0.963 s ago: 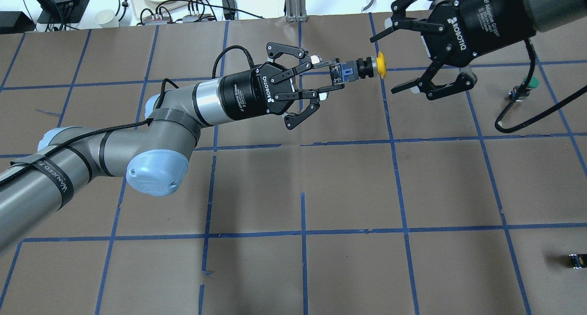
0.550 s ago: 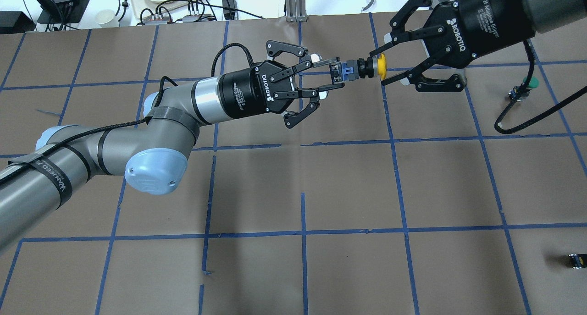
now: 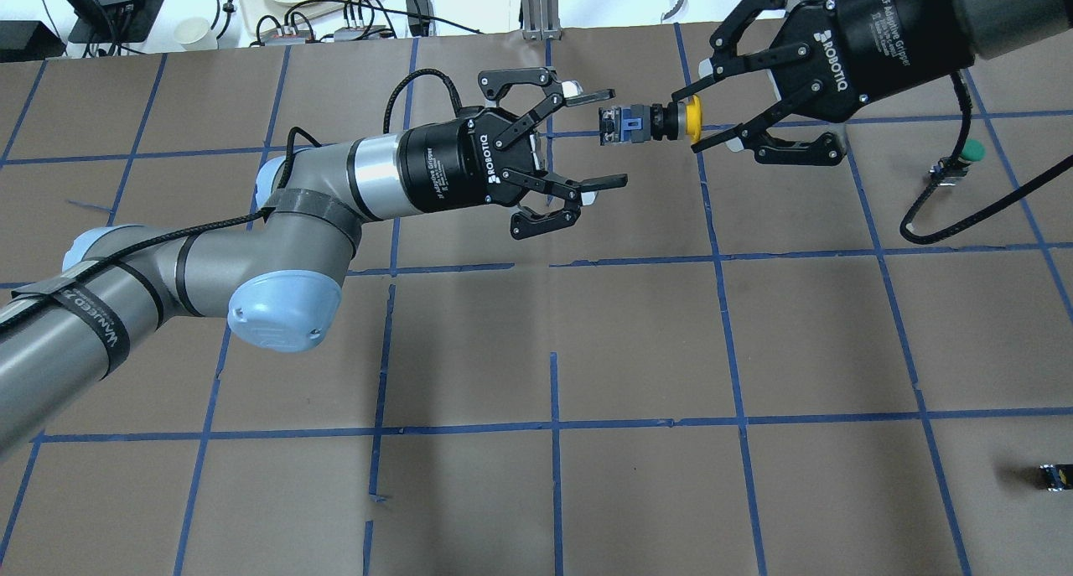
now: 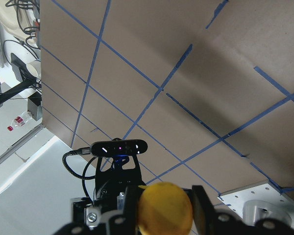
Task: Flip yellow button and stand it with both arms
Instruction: 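Open the left gripper and pull it back while the right gripper holds the button, then carry the yellow button with the right gripper beside the green button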
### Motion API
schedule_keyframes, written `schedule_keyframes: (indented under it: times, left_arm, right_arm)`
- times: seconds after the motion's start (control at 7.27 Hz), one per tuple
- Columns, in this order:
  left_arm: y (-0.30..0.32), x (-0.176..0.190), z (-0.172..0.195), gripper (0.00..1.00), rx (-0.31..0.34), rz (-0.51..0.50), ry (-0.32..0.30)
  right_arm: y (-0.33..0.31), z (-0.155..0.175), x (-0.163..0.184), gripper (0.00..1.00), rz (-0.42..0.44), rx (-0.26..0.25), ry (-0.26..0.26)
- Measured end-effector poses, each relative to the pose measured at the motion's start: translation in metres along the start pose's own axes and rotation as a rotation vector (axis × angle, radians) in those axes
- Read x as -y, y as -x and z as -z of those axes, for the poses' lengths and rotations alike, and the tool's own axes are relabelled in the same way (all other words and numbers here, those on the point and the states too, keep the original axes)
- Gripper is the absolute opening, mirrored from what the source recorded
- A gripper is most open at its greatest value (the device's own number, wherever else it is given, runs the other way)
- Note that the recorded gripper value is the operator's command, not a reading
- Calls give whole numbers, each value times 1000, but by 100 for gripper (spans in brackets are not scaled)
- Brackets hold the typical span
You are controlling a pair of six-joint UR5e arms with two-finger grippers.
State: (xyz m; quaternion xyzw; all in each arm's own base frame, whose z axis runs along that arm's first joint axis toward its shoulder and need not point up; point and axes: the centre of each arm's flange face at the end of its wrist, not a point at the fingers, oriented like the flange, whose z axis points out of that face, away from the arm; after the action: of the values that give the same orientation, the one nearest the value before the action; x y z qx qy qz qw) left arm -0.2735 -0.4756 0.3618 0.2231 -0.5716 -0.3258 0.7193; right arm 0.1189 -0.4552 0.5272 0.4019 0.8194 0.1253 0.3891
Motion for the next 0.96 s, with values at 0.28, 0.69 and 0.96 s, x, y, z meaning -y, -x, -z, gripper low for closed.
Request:
schedule_keyframes:
  times: [0.28, 0.69, 0.96]
  left_arm:
    - [-29, -7, -5, 100, 98, -17, -67]
    - [-86, -29, -15, 99, 300, -113, -289]
    - [-108, -42, -16, 99, 433, -206, -473]
  right_arm:
    - [-1, 5, 6, 13, 4, -3, -21]
    - [-15, 38, 40, 13, 48, -15, -114]
    - [-35, 52, 63, 13, 215, -126, -182]
